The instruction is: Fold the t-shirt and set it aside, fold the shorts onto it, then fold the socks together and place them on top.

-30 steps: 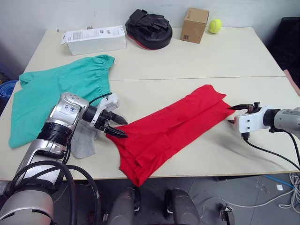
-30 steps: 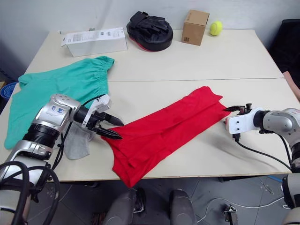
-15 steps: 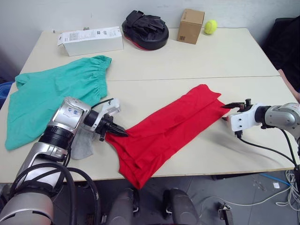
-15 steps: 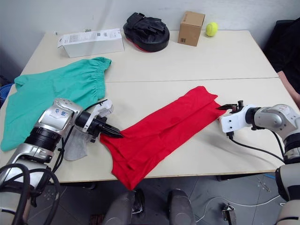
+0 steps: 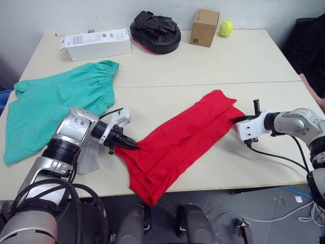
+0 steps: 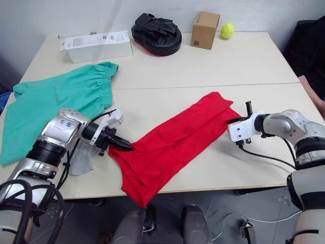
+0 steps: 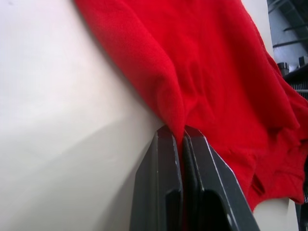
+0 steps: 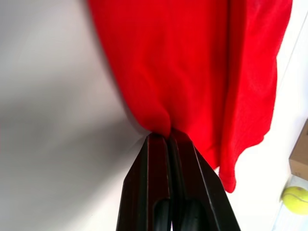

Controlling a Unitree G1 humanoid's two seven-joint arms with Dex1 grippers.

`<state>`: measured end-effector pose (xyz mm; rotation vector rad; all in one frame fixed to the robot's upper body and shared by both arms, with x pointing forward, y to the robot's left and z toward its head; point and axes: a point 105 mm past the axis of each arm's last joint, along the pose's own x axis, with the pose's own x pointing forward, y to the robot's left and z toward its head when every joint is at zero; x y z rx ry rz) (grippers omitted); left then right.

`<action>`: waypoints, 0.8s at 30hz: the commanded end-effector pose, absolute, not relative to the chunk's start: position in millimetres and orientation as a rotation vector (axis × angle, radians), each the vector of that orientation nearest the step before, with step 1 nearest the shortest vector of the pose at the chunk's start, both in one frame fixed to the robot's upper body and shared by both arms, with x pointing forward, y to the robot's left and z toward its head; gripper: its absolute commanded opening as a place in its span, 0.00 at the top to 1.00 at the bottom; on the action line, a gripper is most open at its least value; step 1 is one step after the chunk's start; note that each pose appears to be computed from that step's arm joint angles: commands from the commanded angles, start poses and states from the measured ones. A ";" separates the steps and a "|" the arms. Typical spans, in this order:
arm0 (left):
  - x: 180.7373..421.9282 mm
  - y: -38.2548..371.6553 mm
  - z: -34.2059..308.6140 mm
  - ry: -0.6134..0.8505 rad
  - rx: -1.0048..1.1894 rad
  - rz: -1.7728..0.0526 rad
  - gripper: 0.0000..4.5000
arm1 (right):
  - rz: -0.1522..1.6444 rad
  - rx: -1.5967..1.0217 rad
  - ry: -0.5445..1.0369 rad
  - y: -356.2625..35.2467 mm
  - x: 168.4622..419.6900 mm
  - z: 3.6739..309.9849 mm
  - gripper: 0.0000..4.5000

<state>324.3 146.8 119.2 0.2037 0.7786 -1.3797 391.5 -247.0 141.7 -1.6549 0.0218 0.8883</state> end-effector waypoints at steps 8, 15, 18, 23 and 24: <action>295.9 119.9 112.6 0.718 0.137 -1.313 1.00 | 0.863 -1.738 -0.017 -222.5 413.0 153.1 0.99; 273.6 99.9 105.4 0.705 0.061 -1.305 1.00 | 0.900 -1.769 -0.039 -201.7 420.0 153.1 0.99; 267.5 96.9 101.6 0.706 0.049 -1.287 1.00 | 0.907 -1.783 -0.022 -199.7 422.0 153.0 0.99; 264.2 95.7 97.0 0.717 0.003 -1.226 1.00 | 0.940 -1.815 0.007 -200.8 420.8 149.0 0.99; 262.8 95.1 96.0 0.717 0.002 -1.222 1.00 | 0.940 -1.814 0.011 -200.9 420.8 148.7 0.99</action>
